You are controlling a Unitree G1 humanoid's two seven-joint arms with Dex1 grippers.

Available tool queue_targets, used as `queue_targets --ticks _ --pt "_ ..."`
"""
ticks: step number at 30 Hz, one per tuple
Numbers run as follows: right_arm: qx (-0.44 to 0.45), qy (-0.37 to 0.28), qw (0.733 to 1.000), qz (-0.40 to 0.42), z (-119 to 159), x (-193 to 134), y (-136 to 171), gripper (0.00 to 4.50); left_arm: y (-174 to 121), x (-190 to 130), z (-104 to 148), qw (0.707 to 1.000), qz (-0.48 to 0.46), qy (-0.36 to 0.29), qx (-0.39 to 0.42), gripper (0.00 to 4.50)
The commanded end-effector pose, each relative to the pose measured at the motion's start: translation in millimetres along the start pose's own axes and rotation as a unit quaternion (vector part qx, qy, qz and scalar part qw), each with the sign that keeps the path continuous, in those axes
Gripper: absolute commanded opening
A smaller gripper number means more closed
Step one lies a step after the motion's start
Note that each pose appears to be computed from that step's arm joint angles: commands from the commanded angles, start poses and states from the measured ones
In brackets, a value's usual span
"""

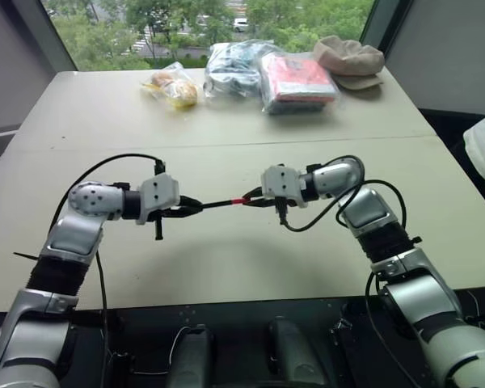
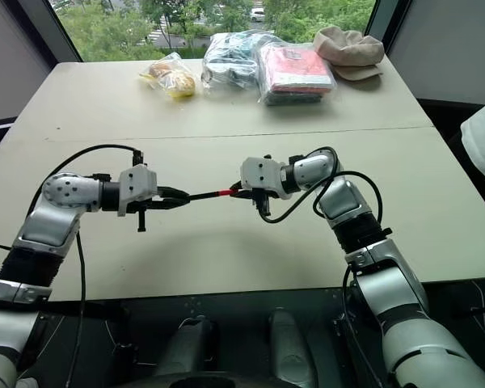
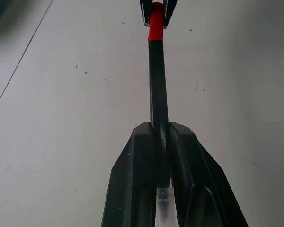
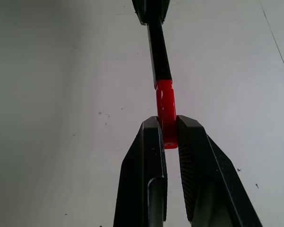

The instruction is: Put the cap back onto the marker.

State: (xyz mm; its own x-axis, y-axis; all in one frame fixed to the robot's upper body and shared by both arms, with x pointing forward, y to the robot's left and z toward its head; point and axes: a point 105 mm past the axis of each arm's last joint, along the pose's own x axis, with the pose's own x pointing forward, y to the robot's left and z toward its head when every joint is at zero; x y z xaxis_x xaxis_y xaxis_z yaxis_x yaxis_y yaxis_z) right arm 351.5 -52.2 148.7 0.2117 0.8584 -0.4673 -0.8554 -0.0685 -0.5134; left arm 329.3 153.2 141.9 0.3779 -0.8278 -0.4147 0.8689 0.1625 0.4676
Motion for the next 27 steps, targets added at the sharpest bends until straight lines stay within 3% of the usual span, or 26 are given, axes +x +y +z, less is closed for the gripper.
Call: queue_targets --ticks 1,27 --pt "-0.035 -0.032 0.999 0.021 25.5 10.1 1.6 0.01 2.5 3.2 20.8 0.999 0.001 -0.025 0.048 0.0" --pt "-0.05 -0.09 0.994 0.046 66.2 28.8 17.6 0.01 7.7 7.3 36.0 0.997 0.003 -0.048 0.066 0.0"
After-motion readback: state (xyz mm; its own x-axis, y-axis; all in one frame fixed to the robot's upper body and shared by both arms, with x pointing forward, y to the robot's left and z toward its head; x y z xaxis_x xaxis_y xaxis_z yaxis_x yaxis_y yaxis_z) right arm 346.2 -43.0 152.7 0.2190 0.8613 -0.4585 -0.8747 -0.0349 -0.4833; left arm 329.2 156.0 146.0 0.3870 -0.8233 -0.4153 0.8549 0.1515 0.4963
